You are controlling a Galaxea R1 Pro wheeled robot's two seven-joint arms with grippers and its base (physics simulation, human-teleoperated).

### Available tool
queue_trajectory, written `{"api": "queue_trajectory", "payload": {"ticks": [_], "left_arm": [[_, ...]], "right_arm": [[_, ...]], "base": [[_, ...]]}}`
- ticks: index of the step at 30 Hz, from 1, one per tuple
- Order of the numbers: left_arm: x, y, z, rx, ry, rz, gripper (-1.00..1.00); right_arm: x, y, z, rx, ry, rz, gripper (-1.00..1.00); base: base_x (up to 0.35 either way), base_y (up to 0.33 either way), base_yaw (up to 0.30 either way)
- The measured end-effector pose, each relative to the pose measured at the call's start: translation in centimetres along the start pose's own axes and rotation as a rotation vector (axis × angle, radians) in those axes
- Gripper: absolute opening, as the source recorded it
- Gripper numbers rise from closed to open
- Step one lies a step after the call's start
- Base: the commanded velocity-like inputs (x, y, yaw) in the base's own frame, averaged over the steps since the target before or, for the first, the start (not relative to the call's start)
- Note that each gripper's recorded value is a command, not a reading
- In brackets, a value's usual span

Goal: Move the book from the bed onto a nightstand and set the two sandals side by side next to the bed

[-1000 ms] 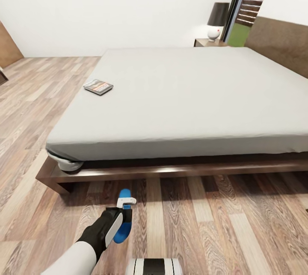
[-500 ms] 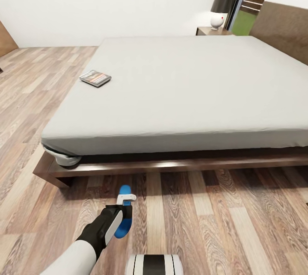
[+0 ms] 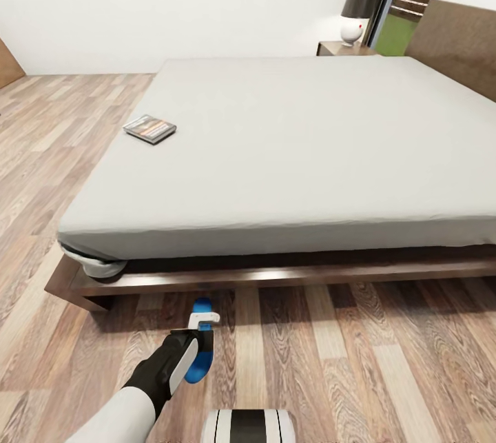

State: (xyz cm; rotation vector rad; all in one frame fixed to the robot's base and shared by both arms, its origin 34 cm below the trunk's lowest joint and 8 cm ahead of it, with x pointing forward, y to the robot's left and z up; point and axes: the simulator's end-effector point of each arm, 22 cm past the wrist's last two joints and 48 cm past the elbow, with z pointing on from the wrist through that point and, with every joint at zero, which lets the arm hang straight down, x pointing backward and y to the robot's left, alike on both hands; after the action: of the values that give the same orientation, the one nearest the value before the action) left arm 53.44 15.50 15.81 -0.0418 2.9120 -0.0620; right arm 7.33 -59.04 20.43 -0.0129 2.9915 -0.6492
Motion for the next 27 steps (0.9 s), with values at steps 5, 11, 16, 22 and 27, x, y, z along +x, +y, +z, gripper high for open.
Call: {"api": "queue_trajectory", "payload": {"ticks": [5,11,16,22,27], "left_arm": [[0.9,0.1,0.8,-0.001,0.02,-0.001,-1.0],[1.8,0.1,1.7,-0.001,0.034,-0.004,-1.0],[1.3,0.2,2.5,0.0,-0.016,-0.021,-1.0],[1.8,0.3,3.5,-0.004,-0.039,-0.033,-1.0],[2.7,0.4,4.3,-0.004,-0.019,-0.032,-1.0]], "right_arm": [[0.7,0.1,0.0,-0.002,0.02,-0.006,-1.0],[1.4,0.1,-0.1,-0.003,0.042,-0.016,-1.0],[1.8,0.0,-0.1,-0.003,0.055,-0.024,-1.0],[2.5,0.0,-0.2,-0.004,0.075,-0.035,-1.0],[3.1,-0.1,-0.2,-0.005,0.093,-0.043,-1.0]], "base": [[0.0,0.0,0.0],[0.0,0.0,0.0],[0.0,0.0,0.0],[0.0,0.0,0.0],[0.0,0.0,0.0]]}}
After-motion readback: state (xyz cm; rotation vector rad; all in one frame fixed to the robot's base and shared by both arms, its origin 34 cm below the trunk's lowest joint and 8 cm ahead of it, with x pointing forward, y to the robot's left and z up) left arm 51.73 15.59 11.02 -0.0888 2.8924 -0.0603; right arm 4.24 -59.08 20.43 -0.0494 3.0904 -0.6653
